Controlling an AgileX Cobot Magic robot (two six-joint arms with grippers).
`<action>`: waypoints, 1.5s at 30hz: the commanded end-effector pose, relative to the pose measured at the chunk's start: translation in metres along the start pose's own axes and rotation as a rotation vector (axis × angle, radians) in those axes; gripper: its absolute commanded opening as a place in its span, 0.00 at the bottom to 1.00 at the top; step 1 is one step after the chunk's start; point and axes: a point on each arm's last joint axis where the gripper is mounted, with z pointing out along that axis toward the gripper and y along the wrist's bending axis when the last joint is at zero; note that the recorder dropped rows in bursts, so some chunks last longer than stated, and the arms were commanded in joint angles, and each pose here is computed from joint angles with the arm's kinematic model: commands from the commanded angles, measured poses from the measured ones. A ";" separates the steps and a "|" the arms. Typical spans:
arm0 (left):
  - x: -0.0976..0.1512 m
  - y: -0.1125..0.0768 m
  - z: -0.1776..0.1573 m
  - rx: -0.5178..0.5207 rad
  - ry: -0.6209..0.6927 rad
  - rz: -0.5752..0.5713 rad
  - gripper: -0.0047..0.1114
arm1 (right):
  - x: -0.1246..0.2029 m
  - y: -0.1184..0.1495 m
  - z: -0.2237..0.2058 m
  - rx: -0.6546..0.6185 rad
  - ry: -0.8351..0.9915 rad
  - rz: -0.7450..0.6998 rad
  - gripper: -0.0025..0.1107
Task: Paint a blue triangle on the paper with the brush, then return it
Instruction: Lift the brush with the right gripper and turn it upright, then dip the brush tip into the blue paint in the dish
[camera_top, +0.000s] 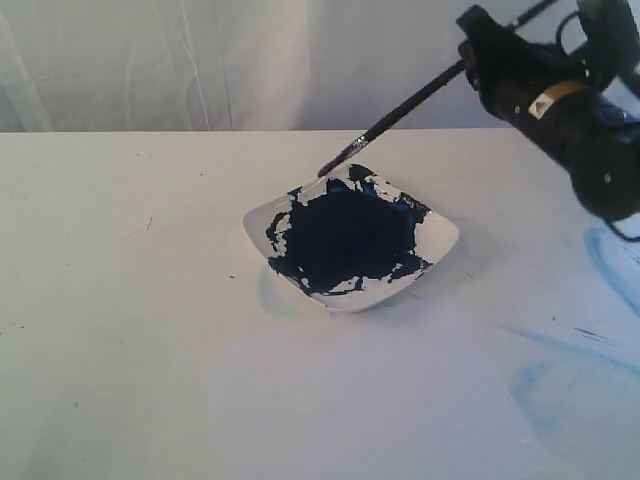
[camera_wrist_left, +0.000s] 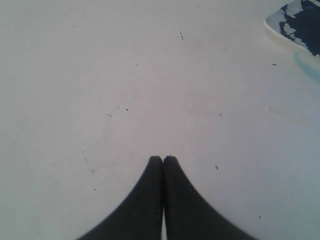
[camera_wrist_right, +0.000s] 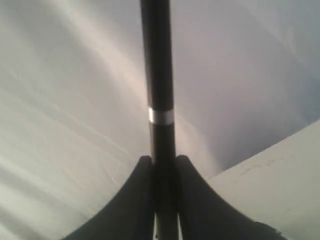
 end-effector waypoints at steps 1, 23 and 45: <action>0.000 0.000 0.000 0.006 -0.003 -0.003 0.04 | -0.028 0.042 0.005 -0.074 0.130 -0.450 0.02; 0.000 0.000 0.000 0.007 -0.003 -0.003 0.04 | 0.044 0.013 0.048 -0.351 0.328 -0.614 0.02; 0.000 0.000 0.000 0.007 -0.003 -0.003 0.04 | 0.003 0.066 0.015 -0.474 0.289 -0.590 0.02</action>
